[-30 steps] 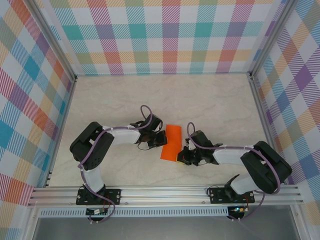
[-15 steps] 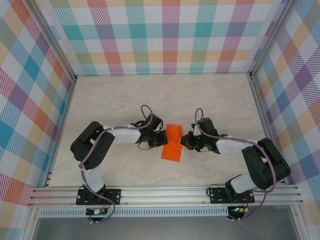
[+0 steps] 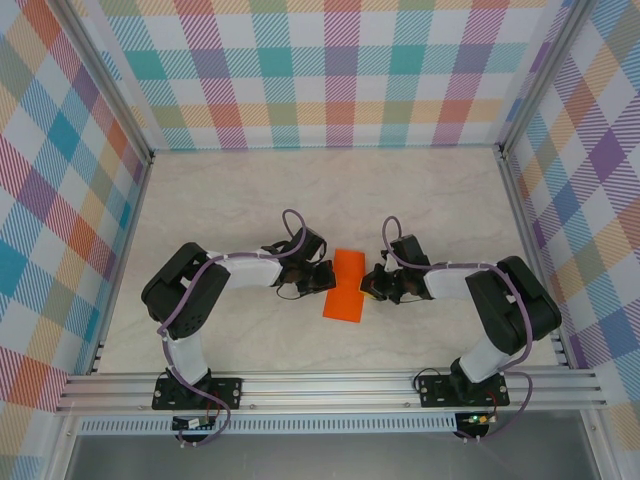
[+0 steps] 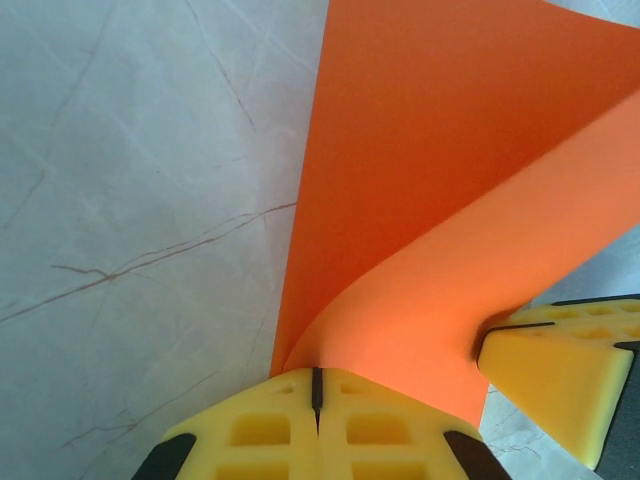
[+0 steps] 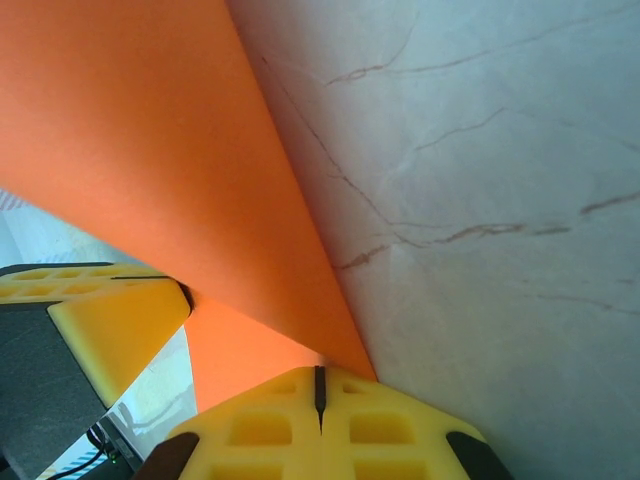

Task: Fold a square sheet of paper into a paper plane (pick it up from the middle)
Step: Fold the square sheet of paper in half at the center of the table.

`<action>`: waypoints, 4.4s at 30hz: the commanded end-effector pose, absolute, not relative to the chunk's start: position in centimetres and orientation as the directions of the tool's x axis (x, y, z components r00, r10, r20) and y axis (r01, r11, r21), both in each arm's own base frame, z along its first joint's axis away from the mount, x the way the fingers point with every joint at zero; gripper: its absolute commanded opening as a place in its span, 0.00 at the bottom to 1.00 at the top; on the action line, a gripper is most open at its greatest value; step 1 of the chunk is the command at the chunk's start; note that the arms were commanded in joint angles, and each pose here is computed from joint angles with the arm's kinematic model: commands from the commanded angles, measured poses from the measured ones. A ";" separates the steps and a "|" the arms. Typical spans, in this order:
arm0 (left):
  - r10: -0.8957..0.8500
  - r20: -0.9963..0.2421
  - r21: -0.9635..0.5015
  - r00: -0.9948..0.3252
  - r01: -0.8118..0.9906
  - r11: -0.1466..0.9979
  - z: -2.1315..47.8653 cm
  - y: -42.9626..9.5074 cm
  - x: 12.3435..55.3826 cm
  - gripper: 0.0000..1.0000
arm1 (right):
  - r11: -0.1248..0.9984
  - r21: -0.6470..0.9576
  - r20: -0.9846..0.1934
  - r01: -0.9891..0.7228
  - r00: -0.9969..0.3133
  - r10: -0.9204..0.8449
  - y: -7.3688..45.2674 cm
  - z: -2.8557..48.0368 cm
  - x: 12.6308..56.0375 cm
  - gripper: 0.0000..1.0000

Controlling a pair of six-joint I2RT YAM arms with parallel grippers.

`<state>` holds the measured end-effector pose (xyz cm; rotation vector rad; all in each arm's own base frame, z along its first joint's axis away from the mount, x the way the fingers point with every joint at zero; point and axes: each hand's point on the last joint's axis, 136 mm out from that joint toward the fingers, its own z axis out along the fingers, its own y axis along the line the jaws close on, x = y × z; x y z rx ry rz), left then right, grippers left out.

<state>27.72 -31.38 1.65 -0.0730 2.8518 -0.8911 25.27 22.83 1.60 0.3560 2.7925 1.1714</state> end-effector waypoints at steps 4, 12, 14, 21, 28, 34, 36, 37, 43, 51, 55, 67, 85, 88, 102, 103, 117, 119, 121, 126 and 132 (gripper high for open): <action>-0.075 -0.027 -0.338 -0.997 -0.062 0.939 -4.8 -26.6 24.1 0.00 | 0.658 0.747 -0.068 0.094 -0.974 0.216 23.7 4.7 27.2 0.00; -0.075 -0.027 -0.337 -0.997 -0.062 0.940 -4.8 -26.6 24.1 0.00 | 0.659 0.740 -0.034 0.132 -0.972 0.233 22.9 2.6 28.3 0.00; -0.076 -0.027 -0.337 -0.997 -0.062 0.940 -4.8 -26.6 24.1 0.00 | 0.657 0.739 -0.011 0.148 -0.973 0.232 22.9 1.9 28.1 0.00; -0.074 -0.027 -0.329 -0.997 -0.061 0.942 -4.8 -26.4 24.0 0.00 | 0.670 0.712 0.044 0.209 -0.966 0.255 22.3 -0.1 27.6 0.00; -0.074 -0.034 -0.319 -0.997 -0.059 0.946 -4.7 -26.1 23.9 0.00 | 0.661 0.743 -0.073 0.105 -0.969 0.235 22.7 5.1 29.3 0.00; -0.076 -0.031 -0.328 -0.997 -0.062 0.943 -4.7 -26.3 24.0 0.00 | 0.677 0.727 -0.051 0.112 -0.975 0.216 23.0 4.1 30.3 0.00; -0.077 -0.034 -0.324 -0.996 -0.062 0.944 -4.7 -26.2 24.0 0.00 | 0.686 0.715 -0.032 0.135 -0.974 0.224 22.7 2.9 30.5 0.00; -0.078 -0.034 -0.323 -0.996 -0.063 0.944 -4.6 -26.1 24.0 0.00 | 0.689 0.709 -0.017 0.152 -0.973 0.232 22.6 2.2 30.4 0.00; -0.078 -0.035 -0.318 -0.996 -0.063 0.946 -4.6 -25.9 23.9 0.00 | 0.674 0.710 0.036 0.205 -0.966 0.256 22.6 0.5 30.3 0.00; -0.076 -0.038 -0.312 -0.996 -0.060 0.948 -4.5 -25.9 23.9 0.00 | 0.666 0.734 -0.055 0.133 -0.966 0.253 22.7 4.5 32.4 0.00; -0.078 -0.038 -0.314 -0.996 -0.062 0.947 -4.5 -25.9 24.0 0.00 | 0.667 0.730 -0.040 0.149 -0.965 0.259 22.3 3.9 33.1 0.00; -0.075 -0.039 -0.310 -0.996 -0.059 0.949 -4.5 -25.8 23.9 0.00 | 0.695 0.673 0.043 0.254 -0.951 0.306 21.3 0.1 32.7 0.00; -0.073 -0.043 -0.308 -0.996 -0.056 0.950 -4.3 -25.8 24.0 0.00 | 0.713 0.659 0.017 0.239 -0.953 0.303 21.2 1.0 34.4 0.00; -0.073 -0.042 -0.304 -0.996 -0.056 0.951 -4.3 -25.6 23.8 0.00 | 0.707 0.658 0.048 0.257 -0.952 0.302 21.2 0.3 34.0 0.00; -0.071 -0.045 -0.306 -0.996 -0.054 0.951 -4.2 -25.7 23.9 0.00 | 0.682 0.702 -0.004 0.205 -0.957 0.291 21.3 3.4 35.4 0.00; -0.071 -0.044 -0.306 -0.996 -0.054 0.950 -4.2 -25.7 23.9 0.00 | 0.681 0.703 0.001 0.204 -0.958 0.286 21.4 3.1 35.3 0.00; -0.072 -0.044 -0.302 -0.996 -0.056 0.952 -4.3 -25.5 23.8 0.00 | 0.662 0.726 -0.003 0.185 -0.962 0.273 21.8 3.5 35.3 0.00; -0.073 -0.043 -0.300 -0.996 -0.057 0.952 -4.3 -25.4 23.8 0.00 | 0.659 0.736 -0.037 0.153 -0.964 0.265 22.0 5.2 35.8 0.00; -0.074 -0.044 -0.299 -0.996 -0.058 0.953 -4.2 -25.4 23.7 0.00 | 0.658 0.742 -0.065 0.126 -0.964 0.258 22.0 6.2 36.0 0.00; -0.075 -0.046 -0.304 -0.996 -0.058 0.951 -4.1 -25.5 23.9 0.00 | 0.657 0.743 -0.043 0.129 -0.970 0.239 22.2 4.9 35.6 0.00; -0.074 -0.045 -0.302 -0.996 -0.057 0.952 -4.0 -25.6 23.9 0.00 | 0.692 0.700 -0.007 0.175 -0.968 0.252 21.4 1.9 34.9 0.00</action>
